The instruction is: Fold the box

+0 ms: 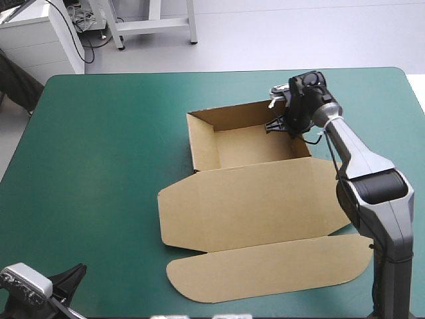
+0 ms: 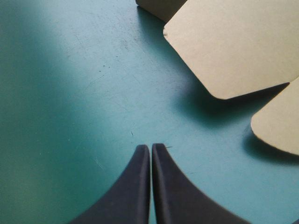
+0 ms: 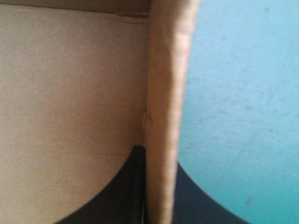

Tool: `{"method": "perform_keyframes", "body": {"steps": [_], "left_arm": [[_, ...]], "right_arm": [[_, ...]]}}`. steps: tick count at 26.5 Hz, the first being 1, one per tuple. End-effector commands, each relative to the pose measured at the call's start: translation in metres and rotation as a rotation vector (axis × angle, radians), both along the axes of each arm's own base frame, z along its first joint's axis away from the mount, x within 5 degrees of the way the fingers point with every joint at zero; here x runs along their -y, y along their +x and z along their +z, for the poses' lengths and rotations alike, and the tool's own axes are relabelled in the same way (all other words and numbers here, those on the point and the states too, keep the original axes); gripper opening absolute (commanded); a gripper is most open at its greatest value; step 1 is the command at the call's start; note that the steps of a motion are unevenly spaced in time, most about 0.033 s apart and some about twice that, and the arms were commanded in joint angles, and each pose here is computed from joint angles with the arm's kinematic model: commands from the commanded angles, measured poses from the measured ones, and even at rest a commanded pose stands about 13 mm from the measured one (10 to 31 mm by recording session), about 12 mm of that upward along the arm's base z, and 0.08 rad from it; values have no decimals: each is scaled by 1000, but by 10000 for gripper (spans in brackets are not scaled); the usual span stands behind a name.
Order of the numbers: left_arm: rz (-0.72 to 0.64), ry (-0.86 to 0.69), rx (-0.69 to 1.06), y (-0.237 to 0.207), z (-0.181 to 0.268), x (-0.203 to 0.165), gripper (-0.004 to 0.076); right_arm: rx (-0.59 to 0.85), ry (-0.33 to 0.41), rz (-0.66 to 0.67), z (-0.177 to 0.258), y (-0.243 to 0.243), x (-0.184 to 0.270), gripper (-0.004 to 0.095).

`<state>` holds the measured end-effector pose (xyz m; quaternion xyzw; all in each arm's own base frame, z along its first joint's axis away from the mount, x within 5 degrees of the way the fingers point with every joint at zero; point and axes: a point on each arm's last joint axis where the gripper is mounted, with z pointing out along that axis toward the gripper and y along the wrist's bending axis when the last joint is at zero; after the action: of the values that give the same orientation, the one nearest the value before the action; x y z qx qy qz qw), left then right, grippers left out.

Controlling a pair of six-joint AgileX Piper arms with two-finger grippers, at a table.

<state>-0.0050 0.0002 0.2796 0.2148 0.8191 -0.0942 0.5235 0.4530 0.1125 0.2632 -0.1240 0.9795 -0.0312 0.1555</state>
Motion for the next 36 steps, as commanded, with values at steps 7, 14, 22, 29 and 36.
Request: {"method": "perform_keyframes", "body": {"steps": [7, 14, 22, 29, 36], "left_arm": [[-10, -47, 60, 2, 11, 2, -8], [-10, -47, 60, 2, 11, 2, -8], [1, -51, 58, 3, 11, 1, -8], [7, -53, 57, 3, 11, 1, -8], [7, -53, 57, 3, 11, 1, -8]], "right_arm": [[87, -104, -497, 49, -24, 254, -20], [125, 233, -746, 45, -61, 339, -20], [160, 278, -641, 53, -64, 340, 278], [173, 216, -644, 63, -70, 342, 581], [313, 164, -607, 125, -97, 324, 580]]}}
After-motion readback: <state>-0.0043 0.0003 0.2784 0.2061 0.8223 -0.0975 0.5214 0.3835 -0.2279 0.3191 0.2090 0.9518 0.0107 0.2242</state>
